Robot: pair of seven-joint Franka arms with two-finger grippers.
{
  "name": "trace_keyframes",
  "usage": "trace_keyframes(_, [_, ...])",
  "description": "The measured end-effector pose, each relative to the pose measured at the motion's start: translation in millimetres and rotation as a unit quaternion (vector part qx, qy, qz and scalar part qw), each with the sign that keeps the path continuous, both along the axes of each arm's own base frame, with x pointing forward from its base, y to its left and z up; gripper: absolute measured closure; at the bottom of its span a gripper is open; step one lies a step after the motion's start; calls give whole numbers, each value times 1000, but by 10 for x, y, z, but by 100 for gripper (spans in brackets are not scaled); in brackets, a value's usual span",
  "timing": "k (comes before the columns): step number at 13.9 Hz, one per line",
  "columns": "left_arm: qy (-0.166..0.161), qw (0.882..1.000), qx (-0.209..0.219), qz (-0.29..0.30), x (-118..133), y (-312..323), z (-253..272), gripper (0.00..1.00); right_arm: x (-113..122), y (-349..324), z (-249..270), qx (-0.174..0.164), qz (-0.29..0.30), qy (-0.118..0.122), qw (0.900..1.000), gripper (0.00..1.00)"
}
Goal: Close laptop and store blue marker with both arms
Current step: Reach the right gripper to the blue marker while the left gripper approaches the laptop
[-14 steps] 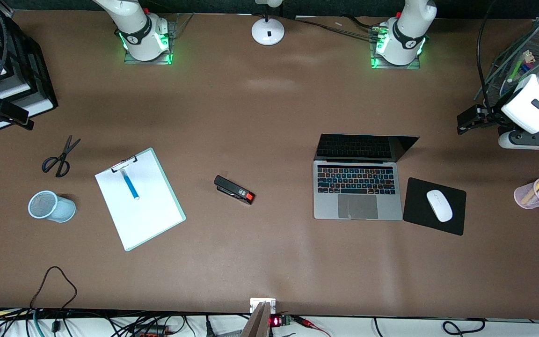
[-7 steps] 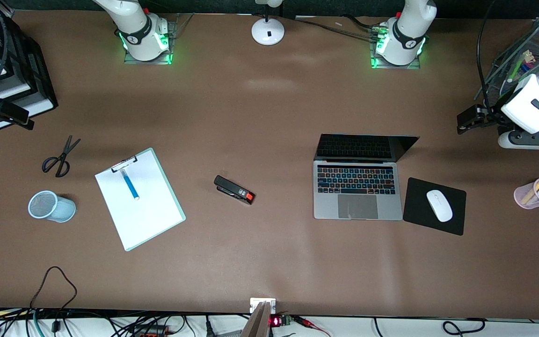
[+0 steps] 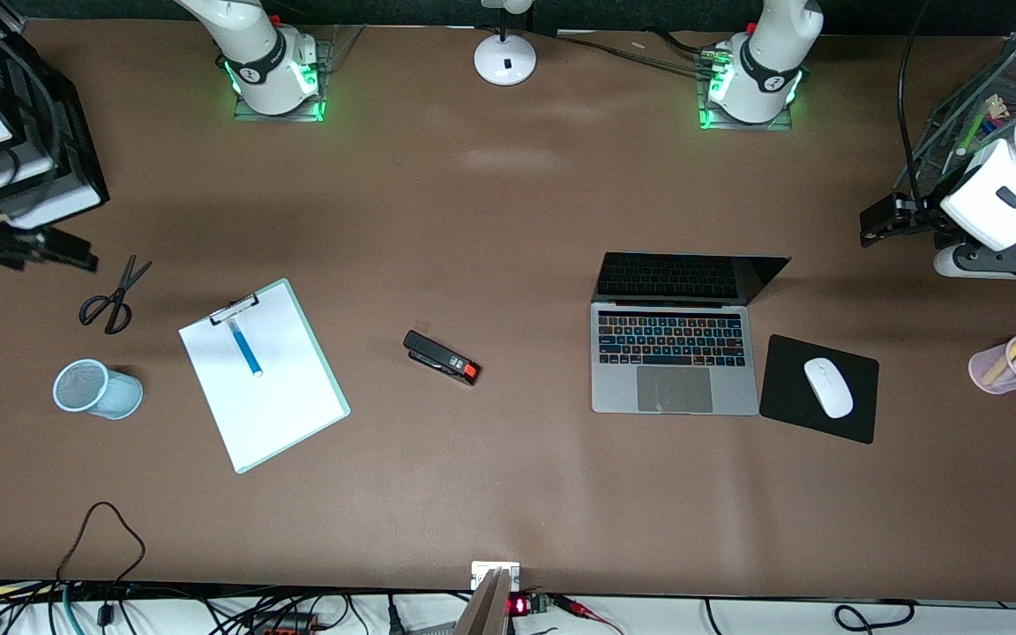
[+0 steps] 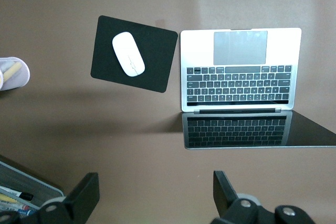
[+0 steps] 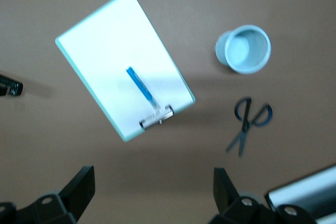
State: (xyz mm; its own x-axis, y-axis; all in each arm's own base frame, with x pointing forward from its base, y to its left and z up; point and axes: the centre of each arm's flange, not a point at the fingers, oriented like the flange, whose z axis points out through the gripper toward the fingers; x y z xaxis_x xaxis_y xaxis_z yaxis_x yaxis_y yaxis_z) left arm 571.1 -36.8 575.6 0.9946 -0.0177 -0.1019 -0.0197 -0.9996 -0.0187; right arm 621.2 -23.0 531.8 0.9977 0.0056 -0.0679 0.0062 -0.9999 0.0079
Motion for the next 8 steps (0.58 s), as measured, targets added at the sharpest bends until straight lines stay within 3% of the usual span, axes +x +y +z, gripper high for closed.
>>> trace_keyframes(1, [3, 1000, 0, 0, 3, 0, -20, 12, 99, 101, -165, -1, 17, -3, 1000, 0])
trace_keyframes(4, [18, 1000, 1, 0, 23, 1, -121, 47, 376, 380, -793, -5, 69, -1, 998, 0])
trace_keyframes(8, [26, 1000, 1, 0, 23, -4, -154, 86, 572, 597, -1557, -12, 95, 17, 995, 0])
